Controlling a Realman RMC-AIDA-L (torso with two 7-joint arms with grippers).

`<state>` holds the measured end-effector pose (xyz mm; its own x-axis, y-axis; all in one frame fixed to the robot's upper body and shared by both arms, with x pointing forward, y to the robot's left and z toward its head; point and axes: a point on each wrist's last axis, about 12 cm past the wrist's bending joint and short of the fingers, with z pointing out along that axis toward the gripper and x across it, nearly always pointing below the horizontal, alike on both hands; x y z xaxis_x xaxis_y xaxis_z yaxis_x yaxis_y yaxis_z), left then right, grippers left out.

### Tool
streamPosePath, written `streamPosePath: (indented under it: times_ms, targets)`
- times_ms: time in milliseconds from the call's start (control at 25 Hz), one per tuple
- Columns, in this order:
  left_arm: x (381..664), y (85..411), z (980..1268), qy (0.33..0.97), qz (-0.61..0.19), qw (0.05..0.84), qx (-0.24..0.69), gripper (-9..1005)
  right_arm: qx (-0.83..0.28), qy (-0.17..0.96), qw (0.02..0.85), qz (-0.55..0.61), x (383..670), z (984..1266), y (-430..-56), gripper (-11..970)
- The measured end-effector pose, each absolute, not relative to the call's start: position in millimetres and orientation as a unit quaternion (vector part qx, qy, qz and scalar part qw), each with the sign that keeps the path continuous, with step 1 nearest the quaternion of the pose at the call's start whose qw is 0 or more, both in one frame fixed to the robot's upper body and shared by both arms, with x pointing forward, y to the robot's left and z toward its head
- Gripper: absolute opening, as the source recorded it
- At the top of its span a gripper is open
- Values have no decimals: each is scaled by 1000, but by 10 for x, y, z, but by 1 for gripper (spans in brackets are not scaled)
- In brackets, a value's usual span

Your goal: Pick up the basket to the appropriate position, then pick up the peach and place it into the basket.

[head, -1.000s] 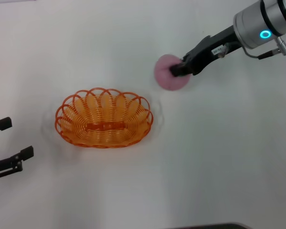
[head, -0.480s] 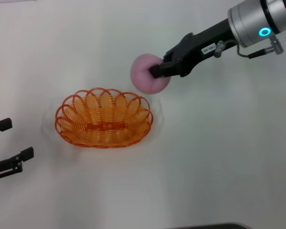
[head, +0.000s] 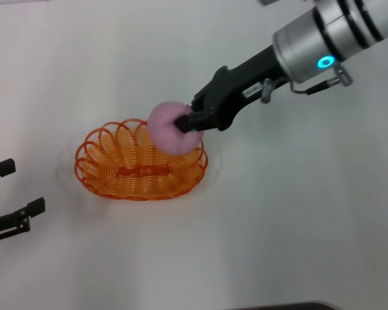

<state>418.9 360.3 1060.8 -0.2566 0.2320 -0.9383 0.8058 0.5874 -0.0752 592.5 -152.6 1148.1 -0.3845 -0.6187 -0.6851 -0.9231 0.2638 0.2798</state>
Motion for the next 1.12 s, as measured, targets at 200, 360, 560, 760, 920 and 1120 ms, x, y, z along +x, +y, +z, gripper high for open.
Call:
streamPosePath:
  times_ms: [200,360,560,760,920,1120]
  targets:
    - [4189,3604,10610,739,-287,499,351,882,-537,749,221,320,5898,11441,-1417,158]
    - [4183,3608,10606,739,-287,499,349,882,-552,739,223,316,5881,11421,-1378,161]
    - [4175,3610,10602,740,-287,500,348,881,-552,732,234,324,5881,11412,-1385,283]
    - [4186,3598,10607,740,-293,497,345,881,-549,732,242,322,5891,11401,-1421,571]
    - [4198,3577,10612,740,-303,491,345,880,-545,720,268,335,5876,11391,-1491,702]
    - [4196,3566,10613,738,-307,490,346,880,-512,694,348,368,5777,11313,-1803,781]
